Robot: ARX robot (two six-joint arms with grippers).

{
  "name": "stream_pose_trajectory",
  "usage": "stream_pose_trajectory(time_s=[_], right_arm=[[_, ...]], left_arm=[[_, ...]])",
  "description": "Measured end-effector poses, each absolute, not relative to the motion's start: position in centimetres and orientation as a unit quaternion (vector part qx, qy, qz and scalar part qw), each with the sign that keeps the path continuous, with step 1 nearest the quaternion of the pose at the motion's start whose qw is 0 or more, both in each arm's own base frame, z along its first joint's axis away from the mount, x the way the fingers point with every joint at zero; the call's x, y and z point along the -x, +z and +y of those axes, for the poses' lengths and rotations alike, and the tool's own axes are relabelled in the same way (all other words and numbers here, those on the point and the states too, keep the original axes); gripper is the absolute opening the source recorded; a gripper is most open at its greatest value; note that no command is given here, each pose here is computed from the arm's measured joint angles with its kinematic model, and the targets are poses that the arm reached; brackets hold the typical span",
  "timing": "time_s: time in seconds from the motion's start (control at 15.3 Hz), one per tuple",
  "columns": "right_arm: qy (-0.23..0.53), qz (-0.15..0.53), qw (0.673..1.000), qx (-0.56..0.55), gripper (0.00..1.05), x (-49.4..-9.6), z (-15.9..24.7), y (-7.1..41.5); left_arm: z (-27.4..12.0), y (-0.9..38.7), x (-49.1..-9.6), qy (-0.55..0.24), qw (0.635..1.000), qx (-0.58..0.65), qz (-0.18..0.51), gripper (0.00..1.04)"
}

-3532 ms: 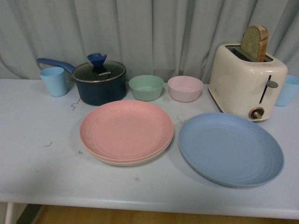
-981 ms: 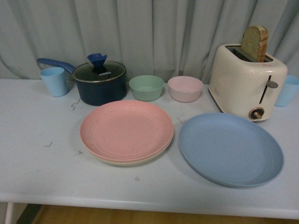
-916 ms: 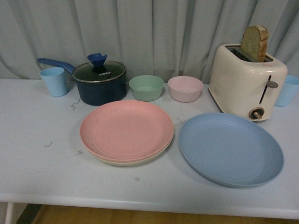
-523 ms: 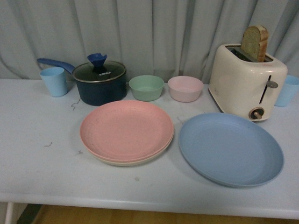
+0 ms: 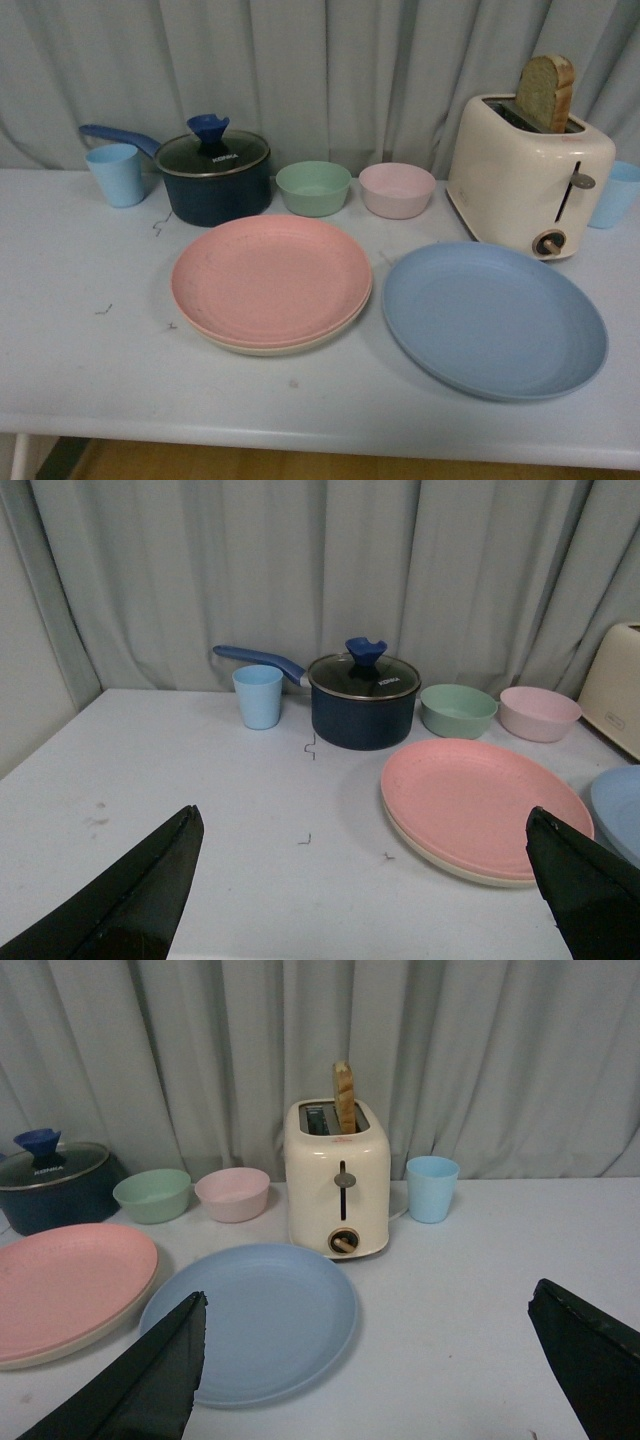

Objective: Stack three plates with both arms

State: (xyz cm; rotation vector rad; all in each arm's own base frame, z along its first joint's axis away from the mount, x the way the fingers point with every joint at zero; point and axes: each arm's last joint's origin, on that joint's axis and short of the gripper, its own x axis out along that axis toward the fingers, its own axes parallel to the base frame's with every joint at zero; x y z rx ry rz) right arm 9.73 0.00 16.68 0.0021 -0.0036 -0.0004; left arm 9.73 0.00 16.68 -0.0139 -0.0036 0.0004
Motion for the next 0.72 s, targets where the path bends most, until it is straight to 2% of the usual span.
stream_pose_trajectory(time_s=[0.13, 0.26, 0.33, 0.39, 0.59, 0.72], right_arm=[[0.0, -0.002, 1.0, -0.001, 0.98, -9.7, 0.0, 16.7], [0.089, -0.052, 0.994, -0.025, 0.98, -10.3, -0.9, 17.9], [0.133, -0.045, 0.989, -0.036, 0.98, -11.1, -1.3, 18.0], [0.143, -0.042, 0.988, -0.042, 0.98, -11.7, -1.8, 18.0], [0.031, -0.077, 0.995, -0.048, 0.98, -15.8, -6.8, 20.8], [-0.052, -0.055, 0.995, -0.069, 0.98, -19.1, -10.1, 20.9]], left_arm=[[0.0, 16.7, -9.7, 0.0, 1.0, 0.007, -0.002, 0.98], [0.0, 16.7, -9.7, 0.0, 1.0, 0.007, -0.002, 0.98], [0.0, 16.7, -9.7, 0.0, 1.0, 0.007, -0.002, 0.98], [0.0, 16.7, -9.7, 0.0, 1.0, 0.007, -0.002, 0.98], [0.0, 16.7, -9.7, 0.0, 1.0, 0.007, -0.002, 0.98], [0.0, 16.7, -9.7, 0.0, 1.0, 0.007, -0.002, 0.98]])
